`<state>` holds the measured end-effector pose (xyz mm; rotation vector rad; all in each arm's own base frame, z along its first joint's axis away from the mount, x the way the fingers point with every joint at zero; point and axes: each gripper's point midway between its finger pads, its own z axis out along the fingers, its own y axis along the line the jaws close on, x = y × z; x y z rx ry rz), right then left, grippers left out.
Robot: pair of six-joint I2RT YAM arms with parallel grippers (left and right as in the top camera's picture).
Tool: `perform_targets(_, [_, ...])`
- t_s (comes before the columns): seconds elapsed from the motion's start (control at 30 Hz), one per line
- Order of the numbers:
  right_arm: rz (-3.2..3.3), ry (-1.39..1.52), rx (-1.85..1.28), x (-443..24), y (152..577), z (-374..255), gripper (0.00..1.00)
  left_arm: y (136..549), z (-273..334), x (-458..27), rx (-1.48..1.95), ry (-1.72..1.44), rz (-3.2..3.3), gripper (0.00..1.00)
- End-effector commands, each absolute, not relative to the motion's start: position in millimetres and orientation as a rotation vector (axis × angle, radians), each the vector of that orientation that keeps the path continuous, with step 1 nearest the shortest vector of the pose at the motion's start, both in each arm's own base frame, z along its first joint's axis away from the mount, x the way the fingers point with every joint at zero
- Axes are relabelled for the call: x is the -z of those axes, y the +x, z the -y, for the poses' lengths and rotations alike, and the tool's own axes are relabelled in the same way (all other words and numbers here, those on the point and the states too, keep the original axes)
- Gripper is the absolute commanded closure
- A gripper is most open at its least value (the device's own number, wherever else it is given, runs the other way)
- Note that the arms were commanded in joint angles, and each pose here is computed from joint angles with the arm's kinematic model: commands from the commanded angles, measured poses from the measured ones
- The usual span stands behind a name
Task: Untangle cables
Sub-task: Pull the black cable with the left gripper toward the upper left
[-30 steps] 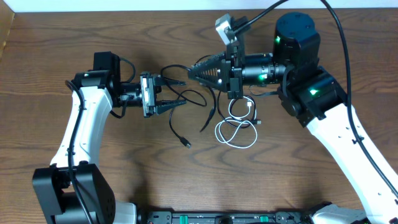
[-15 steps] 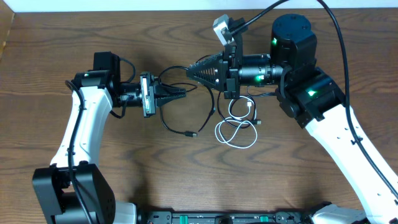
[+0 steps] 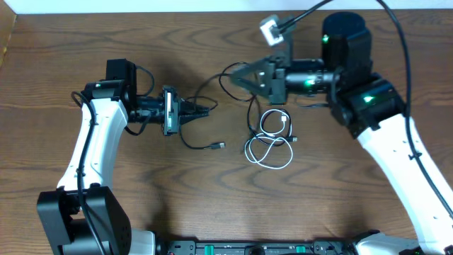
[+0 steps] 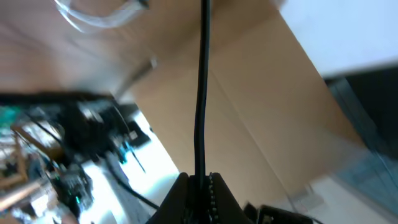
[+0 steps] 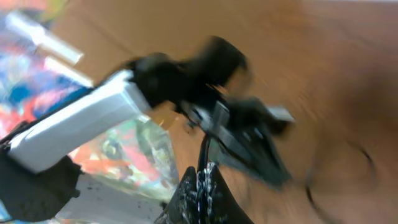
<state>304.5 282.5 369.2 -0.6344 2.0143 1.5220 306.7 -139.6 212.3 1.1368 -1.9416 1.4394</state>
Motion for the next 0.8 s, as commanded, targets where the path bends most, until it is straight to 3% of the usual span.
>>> perform_targets(0.0, [-2.079, -0.543, -1.486, -363.0, 312.2, -257.2, 0.99, 311.0, 116.4, -174.0, -1.220, 1.302, 2.131, 0.93])
perform_targets(0.37, [-2.435, -0.286, -1.198, -293.7, 315.7, -213.8, 0.99, 309.9, 113.4, -178.7, -1.182, 1.397, 2.091, 0.92])
perform_targets(0.53, [-2.478, -0.268, -1.163, -286.3, 312.2, -211.9, 0.98, 321.7, 109.0, -206.1, -1.291, 1.425, 2.186, 0.93])
perform_targets(0.77, [-2.485, -0.264, -1.162, -285.3, 311.2, -211.5, 0.89, 325.1, 66.0, -258.5, -1.261, 1.663, 2.583, 0.93])
